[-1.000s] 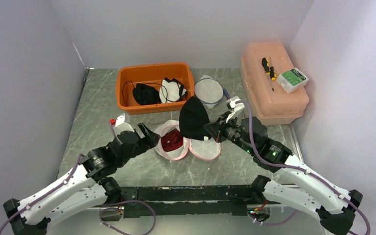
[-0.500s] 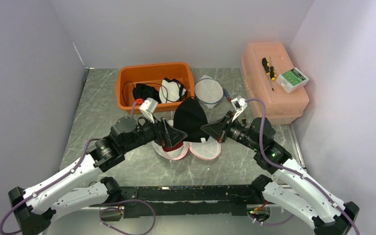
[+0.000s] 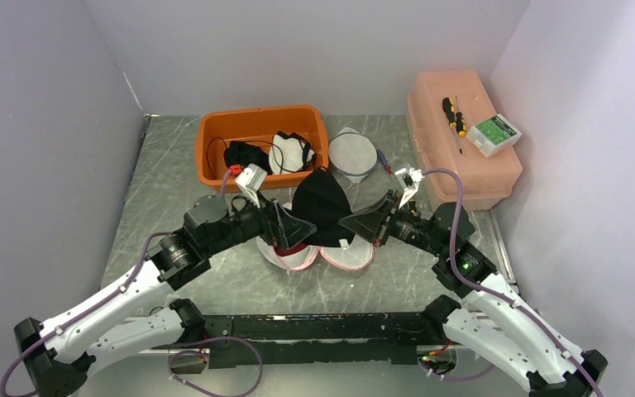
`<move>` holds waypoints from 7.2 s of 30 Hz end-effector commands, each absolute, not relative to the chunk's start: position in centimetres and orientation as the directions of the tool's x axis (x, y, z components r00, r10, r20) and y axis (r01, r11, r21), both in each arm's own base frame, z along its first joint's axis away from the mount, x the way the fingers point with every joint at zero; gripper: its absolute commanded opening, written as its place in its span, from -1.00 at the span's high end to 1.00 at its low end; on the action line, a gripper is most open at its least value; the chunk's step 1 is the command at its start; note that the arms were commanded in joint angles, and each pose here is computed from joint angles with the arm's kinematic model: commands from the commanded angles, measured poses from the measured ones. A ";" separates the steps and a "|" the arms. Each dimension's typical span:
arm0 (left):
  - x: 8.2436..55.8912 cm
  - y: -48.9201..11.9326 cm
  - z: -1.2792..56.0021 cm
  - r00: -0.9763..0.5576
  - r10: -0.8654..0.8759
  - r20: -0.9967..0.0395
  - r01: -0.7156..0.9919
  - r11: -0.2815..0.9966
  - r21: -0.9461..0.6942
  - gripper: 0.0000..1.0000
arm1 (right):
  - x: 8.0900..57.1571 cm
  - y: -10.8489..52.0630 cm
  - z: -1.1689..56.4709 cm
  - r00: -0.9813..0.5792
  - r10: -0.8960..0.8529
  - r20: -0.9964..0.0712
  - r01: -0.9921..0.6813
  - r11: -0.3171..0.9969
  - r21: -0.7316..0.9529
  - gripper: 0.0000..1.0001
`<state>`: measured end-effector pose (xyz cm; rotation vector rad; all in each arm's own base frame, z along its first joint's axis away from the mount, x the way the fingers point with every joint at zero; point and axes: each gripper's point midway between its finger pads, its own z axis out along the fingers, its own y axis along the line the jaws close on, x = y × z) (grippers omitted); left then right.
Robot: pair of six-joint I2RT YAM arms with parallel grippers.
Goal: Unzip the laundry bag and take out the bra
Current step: Pick up the bra from the laundry bag, then place the bra in the bin, then adjust the laundry bag at the center of the board.
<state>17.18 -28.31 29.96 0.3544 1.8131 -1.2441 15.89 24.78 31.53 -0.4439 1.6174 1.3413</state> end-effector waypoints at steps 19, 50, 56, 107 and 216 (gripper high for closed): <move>15.2 -29.2 34.3 -0.460 -0.173 -0.871 0.810 0.318 -0.492 -0.87 | 12.4 25.5 35.6 -0.433 0.291 -0.853 -0.872 0.104 0.478 1.00; 23.8 -25.3 35.1 -0.385 -0.229 -0.894 0.525 0.743 -0.416 0.95 | 17.9 18.6 31.5 -0.330 0.367 -0.870 -0.608 0.622 0.493 -1.00; 31.6 -23.5 36.3 -0.367 -0.188 -0.911 0.375 0.866 -0.330 0.95 | 19.1 17.3 27.0 -0.367 0.390 -0.845 -0.486 0.694 0.531 -1.00; 49.6 -7.4 17.0 -0.623 -0.501 -0.601 -0.206 0.846 -0.492 -0.42 | 16.8 19.8 17.4 -0.529 0.219 -0.820 -0.562 0.634 0.532 -0.88; 20.6 -20.3 11.0 -0.751 -0.437 -0.495 -0.100 0.816 -0.570 0.95 | 20.3 30.6 12.6 -0.799 0.334 -0.499 -0.264 0.551 0.792 -0.55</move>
